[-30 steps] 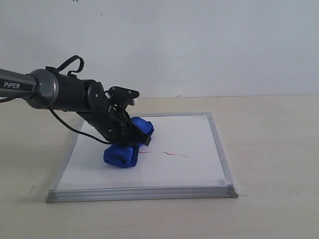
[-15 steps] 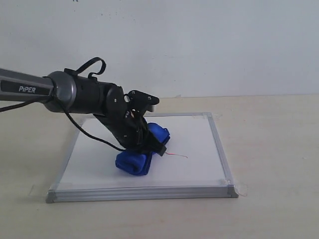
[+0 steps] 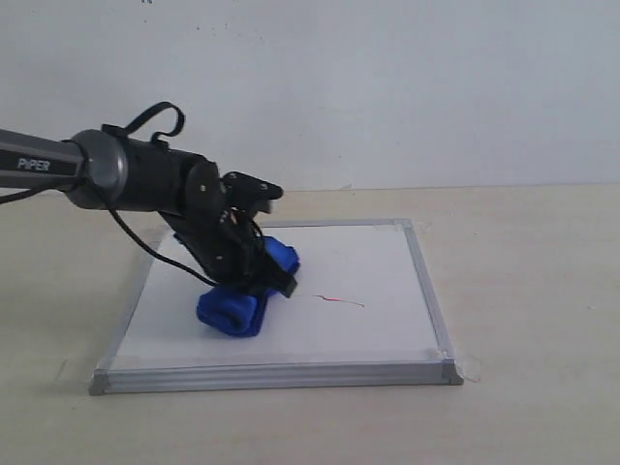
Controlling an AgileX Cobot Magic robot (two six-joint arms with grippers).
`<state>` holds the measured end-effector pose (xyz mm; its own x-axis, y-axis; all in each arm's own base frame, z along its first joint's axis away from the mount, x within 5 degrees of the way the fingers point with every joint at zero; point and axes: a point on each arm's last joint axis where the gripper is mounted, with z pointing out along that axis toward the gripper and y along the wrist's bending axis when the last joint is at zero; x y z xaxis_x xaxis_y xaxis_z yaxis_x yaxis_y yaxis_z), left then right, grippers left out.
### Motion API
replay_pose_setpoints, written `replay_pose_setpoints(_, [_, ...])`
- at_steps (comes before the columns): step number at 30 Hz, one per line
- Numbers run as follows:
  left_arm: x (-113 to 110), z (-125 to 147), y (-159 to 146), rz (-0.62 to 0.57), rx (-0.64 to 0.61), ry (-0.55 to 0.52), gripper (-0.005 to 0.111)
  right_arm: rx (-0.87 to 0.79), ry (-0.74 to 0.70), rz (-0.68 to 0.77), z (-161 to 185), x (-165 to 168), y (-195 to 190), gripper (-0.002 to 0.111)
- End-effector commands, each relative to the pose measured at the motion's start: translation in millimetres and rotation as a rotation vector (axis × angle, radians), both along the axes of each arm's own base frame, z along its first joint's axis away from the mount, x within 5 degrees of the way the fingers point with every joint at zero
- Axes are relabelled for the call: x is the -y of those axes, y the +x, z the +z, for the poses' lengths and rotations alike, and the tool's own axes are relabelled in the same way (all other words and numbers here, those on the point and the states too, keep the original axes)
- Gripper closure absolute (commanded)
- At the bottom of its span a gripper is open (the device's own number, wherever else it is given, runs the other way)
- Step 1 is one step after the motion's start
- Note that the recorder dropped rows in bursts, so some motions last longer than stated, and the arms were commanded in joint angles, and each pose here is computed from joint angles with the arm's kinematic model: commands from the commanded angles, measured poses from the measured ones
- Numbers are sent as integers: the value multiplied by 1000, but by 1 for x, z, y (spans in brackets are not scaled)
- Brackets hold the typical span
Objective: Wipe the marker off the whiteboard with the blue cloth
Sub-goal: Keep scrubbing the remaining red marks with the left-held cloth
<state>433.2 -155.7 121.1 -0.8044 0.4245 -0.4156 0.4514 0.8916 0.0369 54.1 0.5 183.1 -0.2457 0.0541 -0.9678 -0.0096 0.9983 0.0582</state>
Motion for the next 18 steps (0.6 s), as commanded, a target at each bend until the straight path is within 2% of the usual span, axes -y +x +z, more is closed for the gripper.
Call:
replay_pose_setpoints(1, [44, -12, -22, -136, -41, 2, 103, 15, -8, -8, 1, 1, 0, 108])
replay_pose_setpoints(2, [43, -12, -21, -143, -32, 13, 103, 15, -8, -8, 1, 1, 0, 108])
replay_pose_setpoints(4, [27, -12, -13, -101, -19, 42, 103, 15, -8, -8, 1, 1, 0, 108])
replay_pose_setpoints(9, [-38, -13, 4, 132, -68, 84, 103, 15, -8, -8, 1, 1, 0, 108])
replay_pose_setpoints(11, [-51, -14, 6, 207, -92, 48, 103, 15, -8, -8, 1, 1, 0, 108])
replay_pose_setpoints(14, [-40, -13, 5, 194, -92, -11, 103, 15, -8, -8, 1, 1, 0, 108])
replay_pose_setpoints(18, [10, -11, -5, 49, -42, -71, 103, 15, -8, -8, 1, 1, 0, 108])
